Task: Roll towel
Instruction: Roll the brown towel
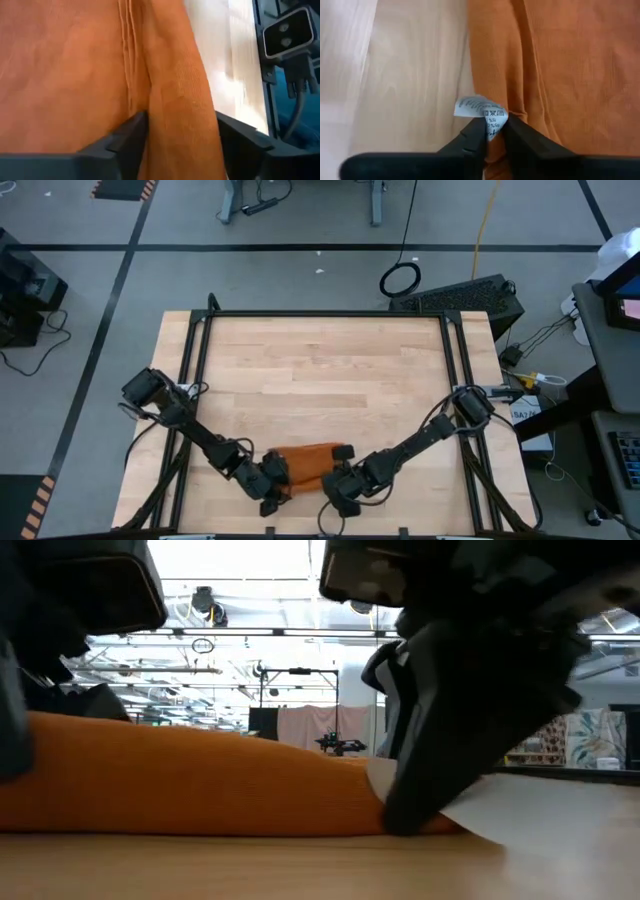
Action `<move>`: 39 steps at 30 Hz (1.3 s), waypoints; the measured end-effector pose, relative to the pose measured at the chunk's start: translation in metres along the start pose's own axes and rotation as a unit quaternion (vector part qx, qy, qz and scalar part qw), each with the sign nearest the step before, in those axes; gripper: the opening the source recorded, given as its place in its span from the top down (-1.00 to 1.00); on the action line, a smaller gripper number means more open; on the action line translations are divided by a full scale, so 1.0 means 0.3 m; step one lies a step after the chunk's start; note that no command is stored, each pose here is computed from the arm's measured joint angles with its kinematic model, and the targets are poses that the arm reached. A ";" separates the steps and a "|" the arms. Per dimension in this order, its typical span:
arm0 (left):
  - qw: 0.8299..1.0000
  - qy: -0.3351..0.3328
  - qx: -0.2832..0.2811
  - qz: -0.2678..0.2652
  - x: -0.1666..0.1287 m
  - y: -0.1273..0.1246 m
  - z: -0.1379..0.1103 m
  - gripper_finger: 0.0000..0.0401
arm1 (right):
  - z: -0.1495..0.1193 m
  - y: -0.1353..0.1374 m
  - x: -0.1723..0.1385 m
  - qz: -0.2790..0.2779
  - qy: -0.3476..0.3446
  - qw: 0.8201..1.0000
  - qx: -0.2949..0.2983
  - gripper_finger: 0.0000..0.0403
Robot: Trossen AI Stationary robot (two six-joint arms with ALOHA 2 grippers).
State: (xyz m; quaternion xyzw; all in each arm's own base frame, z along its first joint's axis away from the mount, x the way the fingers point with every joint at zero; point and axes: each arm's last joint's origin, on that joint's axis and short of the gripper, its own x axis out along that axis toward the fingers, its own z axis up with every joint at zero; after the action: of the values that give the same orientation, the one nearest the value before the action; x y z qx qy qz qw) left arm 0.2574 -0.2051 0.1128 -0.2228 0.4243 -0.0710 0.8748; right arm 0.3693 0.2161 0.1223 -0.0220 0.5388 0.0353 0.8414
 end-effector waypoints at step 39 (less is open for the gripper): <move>0.983 -0.059 0.096 0.143 -0.026 -0.028 -0.123 0.77 | 0.092 -0.221 0.032 0.175 0.053 0.976 0.116 0.93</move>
State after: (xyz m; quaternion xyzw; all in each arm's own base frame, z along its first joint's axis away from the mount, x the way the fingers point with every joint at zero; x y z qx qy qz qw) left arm 0.2245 -0.2221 0.1021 -0.0784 0.3907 0.0274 0.9168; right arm 0.4037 0.1523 0.1252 0.1687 0.5781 0.1178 0.7896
